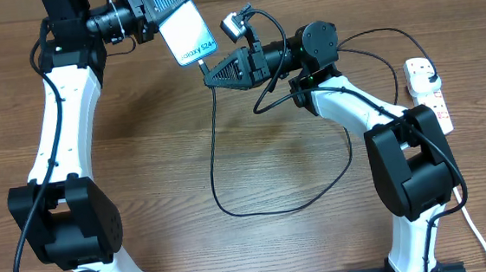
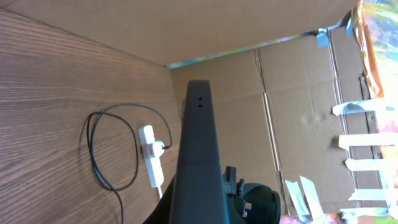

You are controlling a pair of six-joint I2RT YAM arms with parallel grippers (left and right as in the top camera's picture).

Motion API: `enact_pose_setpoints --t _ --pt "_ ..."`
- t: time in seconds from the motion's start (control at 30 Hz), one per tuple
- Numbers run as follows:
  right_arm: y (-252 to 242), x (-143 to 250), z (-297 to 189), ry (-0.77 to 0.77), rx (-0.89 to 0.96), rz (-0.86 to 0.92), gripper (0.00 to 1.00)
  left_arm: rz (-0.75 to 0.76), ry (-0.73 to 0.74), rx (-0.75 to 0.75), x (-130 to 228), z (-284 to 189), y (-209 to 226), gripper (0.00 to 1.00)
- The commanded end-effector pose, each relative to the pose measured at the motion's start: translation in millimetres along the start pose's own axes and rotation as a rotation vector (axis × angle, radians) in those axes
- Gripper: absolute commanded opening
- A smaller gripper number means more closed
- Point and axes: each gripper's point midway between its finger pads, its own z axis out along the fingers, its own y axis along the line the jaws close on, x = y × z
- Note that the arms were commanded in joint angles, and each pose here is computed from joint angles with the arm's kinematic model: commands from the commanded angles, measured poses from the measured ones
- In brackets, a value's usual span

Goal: Plug charger to phone and switch on socket
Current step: 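Push the USB-C plug into the phone's port held by left gripper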

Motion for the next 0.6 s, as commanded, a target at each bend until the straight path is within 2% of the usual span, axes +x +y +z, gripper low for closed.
enact_pose_setpoints --t 0.0,0.57 --pt "3.9 -2.6 -0.2 0.0 -0.003 -0.028 0.04 0.032 0.034 0.03 5.1 -0.2 -8.6 0.04" --pt "4.0 -4.5 -0.4 -0.011 -0.003 -0.028 0.04 0.032 0.042 0.035 6.4 -0.3 -9.4 0.04"
